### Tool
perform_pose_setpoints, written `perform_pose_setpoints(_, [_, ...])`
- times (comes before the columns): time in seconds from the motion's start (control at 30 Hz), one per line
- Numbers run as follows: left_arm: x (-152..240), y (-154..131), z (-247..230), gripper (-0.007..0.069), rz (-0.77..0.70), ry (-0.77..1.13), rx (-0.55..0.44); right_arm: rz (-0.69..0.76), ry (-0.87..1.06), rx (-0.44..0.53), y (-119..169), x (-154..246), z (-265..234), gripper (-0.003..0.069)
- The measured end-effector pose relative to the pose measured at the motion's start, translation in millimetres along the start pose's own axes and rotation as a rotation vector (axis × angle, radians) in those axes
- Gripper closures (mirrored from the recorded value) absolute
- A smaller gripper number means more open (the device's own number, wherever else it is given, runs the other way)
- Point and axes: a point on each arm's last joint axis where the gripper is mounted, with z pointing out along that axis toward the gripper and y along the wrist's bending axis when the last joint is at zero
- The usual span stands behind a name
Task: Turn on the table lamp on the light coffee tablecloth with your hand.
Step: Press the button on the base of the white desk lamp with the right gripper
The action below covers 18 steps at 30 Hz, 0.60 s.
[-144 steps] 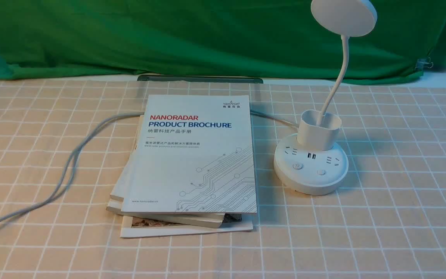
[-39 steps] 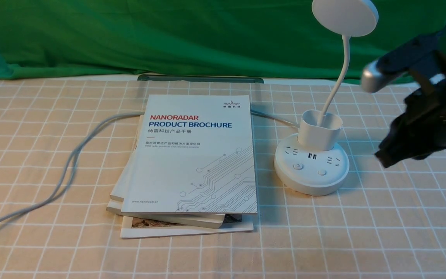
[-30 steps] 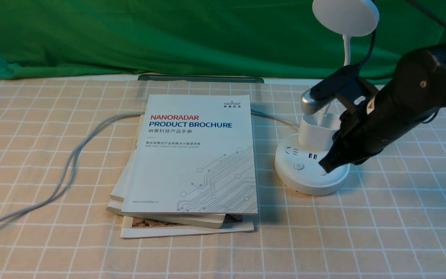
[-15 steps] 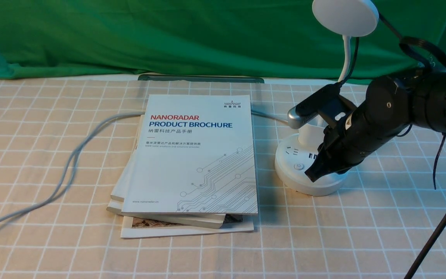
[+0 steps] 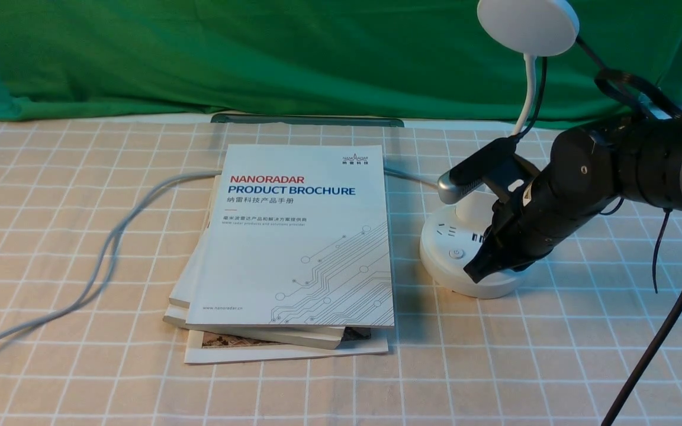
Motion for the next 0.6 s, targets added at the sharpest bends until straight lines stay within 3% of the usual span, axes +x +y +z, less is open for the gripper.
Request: perform_pose_setpoints(0.6, [0.0, 0.0, 0.0, 0.0604, 0.0, 0.0, 0.0, 0.008, -0.055, 0.02, -1.9, -5.3, -4.0, 0.0629])
